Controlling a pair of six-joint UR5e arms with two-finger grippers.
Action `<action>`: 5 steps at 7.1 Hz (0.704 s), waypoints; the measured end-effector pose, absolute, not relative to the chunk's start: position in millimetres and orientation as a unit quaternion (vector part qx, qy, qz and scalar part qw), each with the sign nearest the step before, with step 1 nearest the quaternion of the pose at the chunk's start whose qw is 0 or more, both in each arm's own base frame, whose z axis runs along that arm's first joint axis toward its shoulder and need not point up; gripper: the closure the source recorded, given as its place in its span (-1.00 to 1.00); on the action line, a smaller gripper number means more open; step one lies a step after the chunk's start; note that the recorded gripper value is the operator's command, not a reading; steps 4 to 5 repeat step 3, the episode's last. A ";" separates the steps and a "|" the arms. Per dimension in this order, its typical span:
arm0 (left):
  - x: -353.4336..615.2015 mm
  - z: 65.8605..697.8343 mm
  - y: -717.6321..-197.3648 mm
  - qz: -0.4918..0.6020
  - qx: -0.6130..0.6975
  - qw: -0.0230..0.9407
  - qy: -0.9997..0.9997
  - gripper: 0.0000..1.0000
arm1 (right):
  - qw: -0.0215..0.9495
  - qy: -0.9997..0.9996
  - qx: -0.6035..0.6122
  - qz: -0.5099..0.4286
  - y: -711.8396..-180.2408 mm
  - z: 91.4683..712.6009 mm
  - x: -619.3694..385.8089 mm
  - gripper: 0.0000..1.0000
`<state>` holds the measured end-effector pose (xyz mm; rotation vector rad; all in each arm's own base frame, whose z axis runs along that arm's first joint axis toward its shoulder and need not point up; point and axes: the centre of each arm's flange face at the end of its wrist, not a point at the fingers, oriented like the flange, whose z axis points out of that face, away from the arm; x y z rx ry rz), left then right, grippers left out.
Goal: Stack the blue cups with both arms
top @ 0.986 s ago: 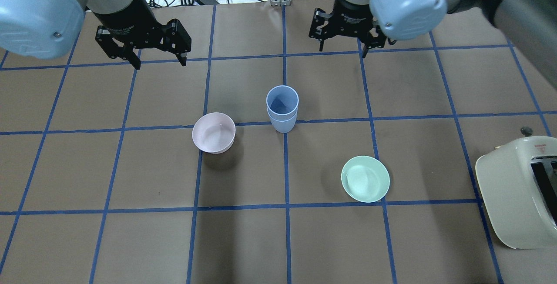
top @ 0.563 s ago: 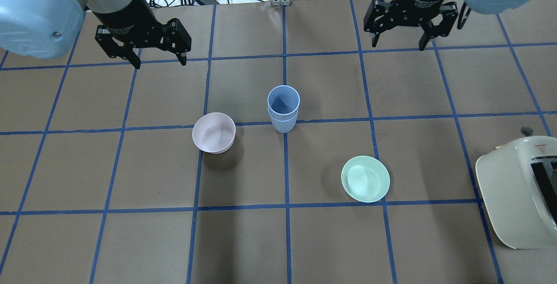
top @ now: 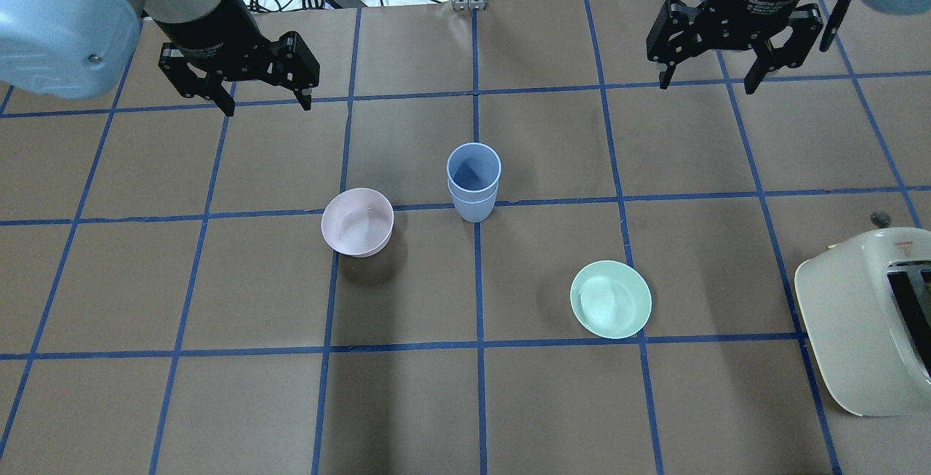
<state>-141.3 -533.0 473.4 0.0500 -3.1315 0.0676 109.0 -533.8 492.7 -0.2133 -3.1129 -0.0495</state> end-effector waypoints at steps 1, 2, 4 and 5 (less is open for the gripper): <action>-141.4 473.1 -532.6 0.021 0.016 0.004 -1.000 -1.00 | 0.013 -0.997 -0.067 -0.016 -532.7 493.1 109.0 -1.00; -141.4 473.1 -532.4 0.021 0.016 0.004 -1.000 -1.00 | 0.014 -0.998 -0.067 -0.016 -532.3 493.7 109.3 -1.00; -141.5 473.4 -532.5 0.021 0.016 0.004 -1.000 -1.00 | 0.015 -0.998 -0.067 -0.014 -532.5 495.0 109.4 -1.00; -141.5 473.4 -532.5 0.021 0.016 0.004 -1.000 -1.00 | 0.015 -0.998 -0.067 -0.014 -532.5 495.0 109.4 -1.00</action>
